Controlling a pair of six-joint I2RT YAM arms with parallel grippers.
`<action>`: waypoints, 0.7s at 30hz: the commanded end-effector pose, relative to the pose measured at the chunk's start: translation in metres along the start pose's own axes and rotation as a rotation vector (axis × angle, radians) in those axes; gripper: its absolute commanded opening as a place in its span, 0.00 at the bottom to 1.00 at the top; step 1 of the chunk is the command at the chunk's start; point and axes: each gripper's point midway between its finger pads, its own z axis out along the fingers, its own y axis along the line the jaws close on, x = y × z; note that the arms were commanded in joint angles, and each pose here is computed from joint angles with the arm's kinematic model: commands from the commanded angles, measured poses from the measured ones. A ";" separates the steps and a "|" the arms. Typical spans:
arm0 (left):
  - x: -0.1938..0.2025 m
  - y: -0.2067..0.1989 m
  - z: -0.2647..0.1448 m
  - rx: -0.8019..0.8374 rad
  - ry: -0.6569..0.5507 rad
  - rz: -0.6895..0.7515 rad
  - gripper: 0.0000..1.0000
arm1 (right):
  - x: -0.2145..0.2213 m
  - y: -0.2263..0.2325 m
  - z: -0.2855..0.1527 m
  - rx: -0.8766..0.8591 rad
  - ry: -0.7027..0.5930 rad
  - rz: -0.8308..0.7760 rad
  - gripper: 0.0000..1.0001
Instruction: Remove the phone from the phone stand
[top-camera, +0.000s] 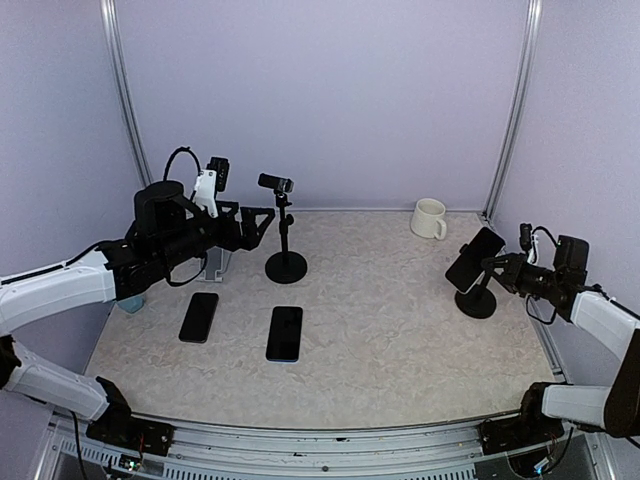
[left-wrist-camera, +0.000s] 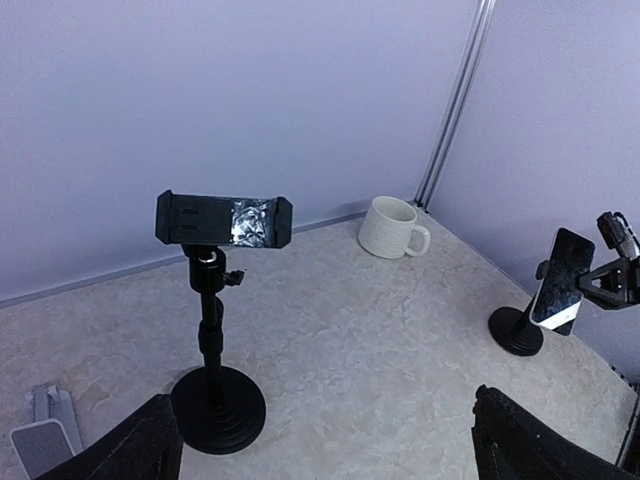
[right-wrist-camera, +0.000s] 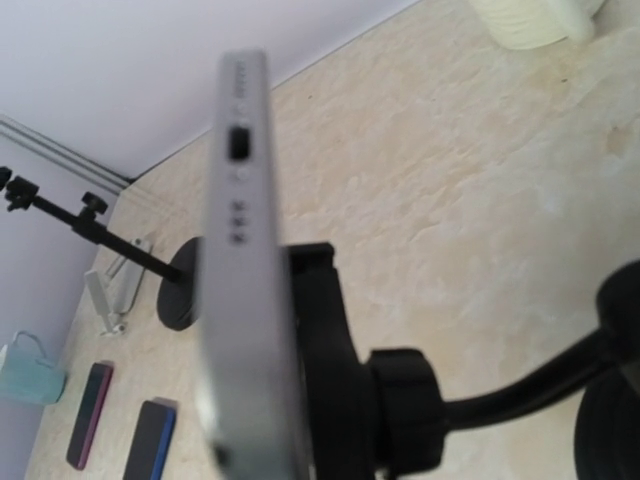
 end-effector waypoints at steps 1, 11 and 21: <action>0.004 -0.020 -0.006 0.105 0.032 0.002 0.99 | -0.019 0.043 0.000 -0.125 -0.043 -0.119 0.09; 0.039 -0.081 -0.002 0.190 0.117 0.057 0.99 | 0.002 0.086 0.026 -0.201 0.011 -0.136 0.06; 0.113 -0.152 0.034 0.274 0.289 0.038 0.99 | 0.039 0.133 0.049 -0.285 0.046 -0.114 0.04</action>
